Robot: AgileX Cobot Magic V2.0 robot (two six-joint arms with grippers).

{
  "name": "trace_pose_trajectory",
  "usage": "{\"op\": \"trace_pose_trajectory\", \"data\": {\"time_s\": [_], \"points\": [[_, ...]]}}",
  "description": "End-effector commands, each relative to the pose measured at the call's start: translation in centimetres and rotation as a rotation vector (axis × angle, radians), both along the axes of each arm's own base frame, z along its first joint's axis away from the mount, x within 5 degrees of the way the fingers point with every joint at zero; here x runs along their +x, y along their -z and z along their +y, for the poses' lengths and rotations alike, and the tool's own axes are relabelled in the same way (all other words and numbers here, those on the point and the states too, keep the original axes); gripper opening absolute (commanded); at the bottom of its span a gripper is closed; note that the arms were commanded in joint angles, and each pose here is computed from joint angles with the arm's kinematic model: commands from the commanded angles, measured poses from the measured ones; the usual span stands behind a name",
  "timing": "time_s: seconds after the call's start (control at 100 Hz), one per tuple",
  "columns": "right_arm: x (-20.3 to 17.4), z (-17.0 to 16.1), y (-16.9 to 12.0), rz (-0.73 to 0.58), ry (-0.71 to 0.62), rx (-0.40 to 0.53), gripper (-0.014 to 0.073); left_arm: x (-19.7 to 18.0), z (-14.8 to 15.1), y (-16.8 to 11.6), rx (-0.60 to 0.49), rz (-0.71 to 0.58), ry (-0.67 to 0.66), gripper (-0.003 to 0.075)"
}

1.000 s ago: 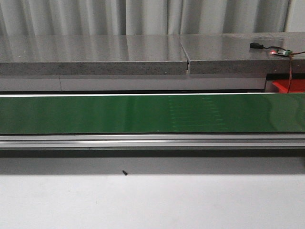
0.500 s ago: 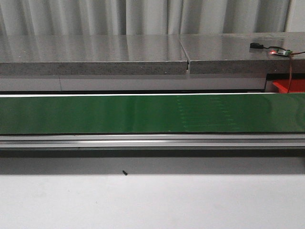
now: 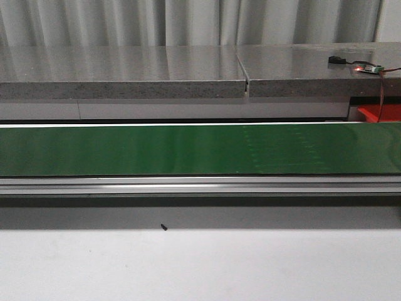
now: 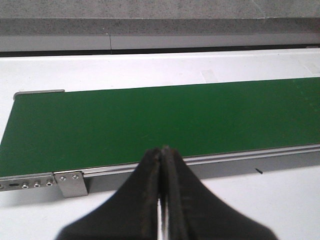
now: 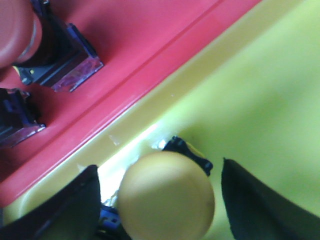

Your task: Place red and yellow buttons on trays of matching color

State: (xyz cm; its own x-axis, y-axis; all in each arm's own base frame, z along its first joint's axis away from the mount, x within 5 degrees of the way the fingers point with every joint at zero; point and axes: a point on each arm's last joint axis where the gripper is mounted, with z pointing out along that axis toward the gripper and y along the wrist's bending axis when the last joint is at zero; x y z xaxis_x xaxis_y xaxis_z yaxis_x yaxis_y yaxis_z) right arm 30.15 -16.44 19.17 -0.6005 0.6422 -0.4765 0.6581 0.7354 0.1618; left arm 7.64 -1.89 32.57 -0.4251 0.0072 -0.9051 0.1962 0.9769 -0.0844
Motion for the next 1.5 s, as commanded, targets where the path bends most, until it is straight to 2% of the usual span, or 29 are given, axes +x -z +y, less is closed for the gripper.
{"op": "trace_pose_trajectory", "data": {"time_s": [0.0,0.13,0.36,0.51,0.64,0.89,1.23,1.35,1.49], "points": [[0.3,-0.3,-2.5,-0.101,0.003,-0.059,0.0539,0.2,-0.1,-1.5,-0.034,-0.096,-0.004,-0.0019],[0.0,-0.2,-3.7,-0.128,0.001,-0.079,0.0539,0.2,-0.1,-1.5,-0.034,-0.096,-0.004,-0.0019],[-1.4,0.5,-7.6,-0.21,-0.01,-0.147,0.0539,0.2,-0.1,-1.5,-0.034,-0.096,-0.004,-0.0019],[-2.5,2.6,-10.6,-0.25,-0.087,-0.209,0.0519,0.2,-0.1,-1.5,-0.034,-0.096,-0.004,-0.0018],[-3.1,5.4,-13.0,-0.293,-0.208,-0.264,0.0382,0.2,-0.1,-1.5,-0.034,-0.096,-0.004,-0.0019],[-4.2,11.2,-16.0,-0.393,-0.401,-0.282,-0.0074,0.2,-0.1,-1.5,-0.034,-0.096,-0.004,-0.0019],[-6.3,16.7,-18.5,-0.521,-0.631,-0.356,-0.0066,0.2,-0.1,-1.5,-0.034,-0.096,-0.004,-0.0019],[-7.7,17.2,-18.4,-0.585,-0.649,-0.372,-0.0066,0.2,-0.1,-1.5,-0.034,-0.096,-0.004,-0.0019],[-9.3,17.1,-17.5,-0.593,-0.649,-0.379,-0.0067,0.2,-0.1,-1.5,-0.034,-0.096,-0.004,-0.0019]]}}
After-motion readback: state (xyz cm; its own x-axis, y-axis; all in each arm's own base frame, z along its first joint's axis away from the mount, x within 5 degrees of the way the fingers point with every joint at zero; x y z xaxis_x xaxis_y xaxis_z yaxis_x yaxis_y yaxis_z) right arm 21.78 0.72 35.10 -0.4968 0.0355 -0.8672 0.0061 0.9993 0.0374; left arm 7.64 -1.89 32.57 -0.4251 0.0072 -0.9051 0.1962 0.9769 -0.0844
